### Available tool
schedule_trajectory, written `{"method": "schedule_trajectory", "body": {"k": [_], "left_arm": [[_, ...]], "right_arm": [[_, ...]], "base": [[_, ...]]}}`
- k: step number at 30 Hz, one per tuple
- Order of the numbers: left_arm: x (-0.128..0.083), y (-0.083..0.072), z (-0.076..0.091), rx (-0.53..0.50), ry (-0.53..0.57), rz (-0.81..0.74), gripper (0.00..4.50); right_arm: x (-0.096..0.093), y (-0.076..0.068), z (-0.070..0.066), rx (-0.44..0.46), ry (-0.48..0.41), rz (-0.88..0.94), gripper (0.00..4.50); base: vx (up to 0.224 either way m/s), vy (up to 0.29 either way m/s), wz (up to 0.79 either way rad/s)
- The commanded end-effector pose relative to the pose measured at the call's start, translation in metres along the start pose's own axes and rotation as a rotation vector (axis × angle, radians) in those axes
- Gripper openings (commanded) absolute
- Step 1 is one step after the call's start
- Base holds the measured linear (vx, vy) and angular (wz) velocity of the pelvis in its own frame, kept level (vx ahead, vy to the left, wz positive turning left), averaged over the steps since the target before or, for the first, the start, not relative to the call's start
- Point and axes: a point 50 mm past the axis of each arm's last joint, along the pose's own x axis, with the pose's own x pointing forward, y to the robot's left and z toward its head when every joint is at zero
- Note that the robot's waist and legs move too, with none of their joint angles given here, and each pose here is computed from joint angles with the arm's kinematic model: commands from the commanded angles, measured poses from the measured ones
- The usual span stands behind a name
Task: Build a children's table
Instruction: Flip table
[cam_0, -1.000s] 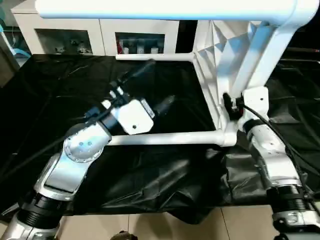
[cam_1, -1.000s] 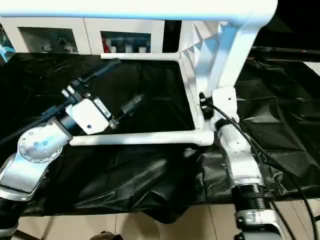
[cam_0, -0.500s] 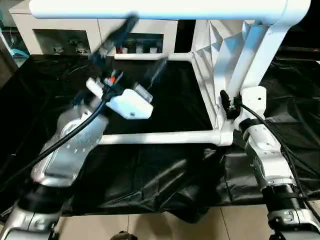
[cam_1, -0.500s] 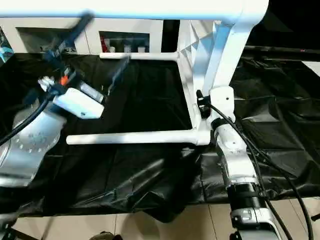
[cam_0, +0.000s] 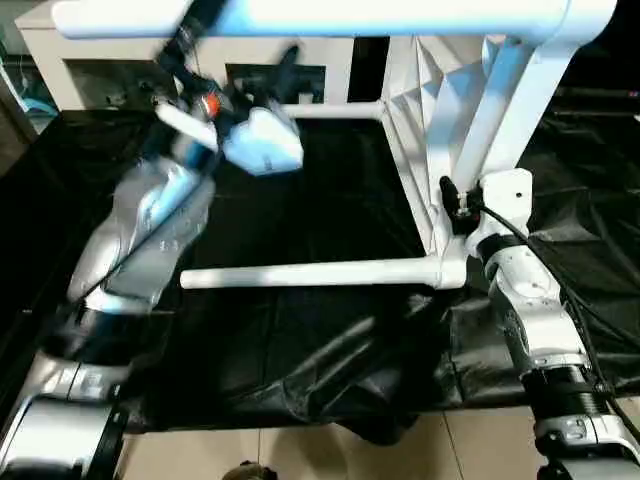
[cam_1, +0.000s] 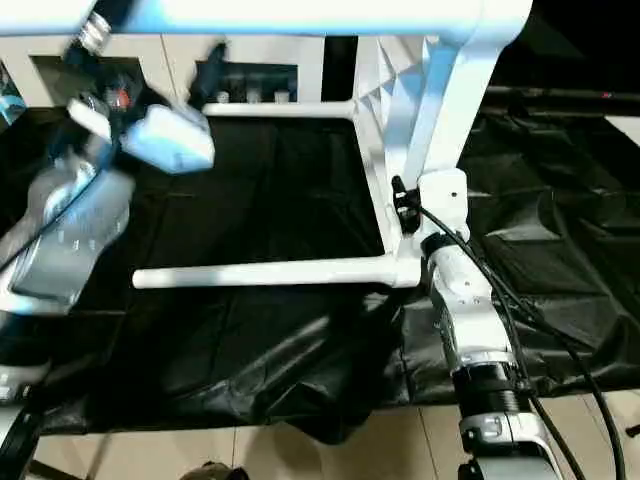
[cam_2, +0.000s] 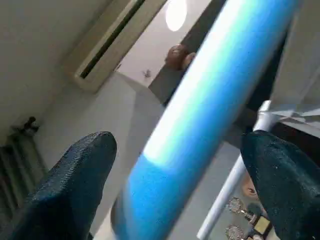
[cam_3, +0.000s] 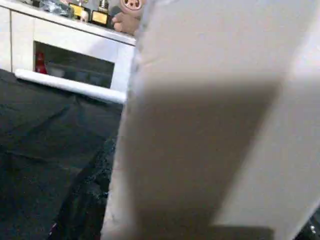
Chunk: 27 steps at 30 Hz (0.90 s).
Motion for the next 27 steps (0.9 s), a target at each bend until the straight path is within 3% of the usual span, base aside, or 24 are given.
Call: {"method": "schedule_trajectory", "body": {"k": [1, 5, 7, 11, 12, 27], "left_arm": [[0.004, 0.004, 0.000, -0.018, 0.005, 0.032, 4.22], [0.004, 0.002, -0.005, -0.043, 0.044, 0.029, 4.09], [0.006, 0.003, -0.006, -0.039, 0.051, 0.036, 3.71], [0.010, 0.005, -0.009, -0.034, 0.058, 0.044, 3.63], [0.010, 0.005, -0.009, -0.034, 0.058, 0.044, 3.35], [0.010, 0.008, -0.021, -0.065, 0.130, 0.057, 2.75]], "right_arm": [[0.005, 0.002, 0.012, -0.051, -0.053, 0.019, 2.13], [0.004, 0.003, 0.012, -0.056, -0.068, 0.023, 2.12], [0.004, 0.003, 0.012, -0.058, -0.071, 0.025, 2.12], [0.003, 0.004, 0.013, -0.063, -0.079, 0.032, 2.12], [0.003, 0.004, 0.013, -0.063, -0.079, 0.032, 2.11], [-0.001, 0.000, 0.018, -0.128, -0.127, 0.064, 2.10]], "base": [[0.000, 0.000, 0.00], [0.000, 0.000, 0.00], [0.000, 0.000, 0.00], [0.000, 0.000, 0.00], [0.000, 0.000, 0.00], [0.000, 0.000, 0.00]]}}
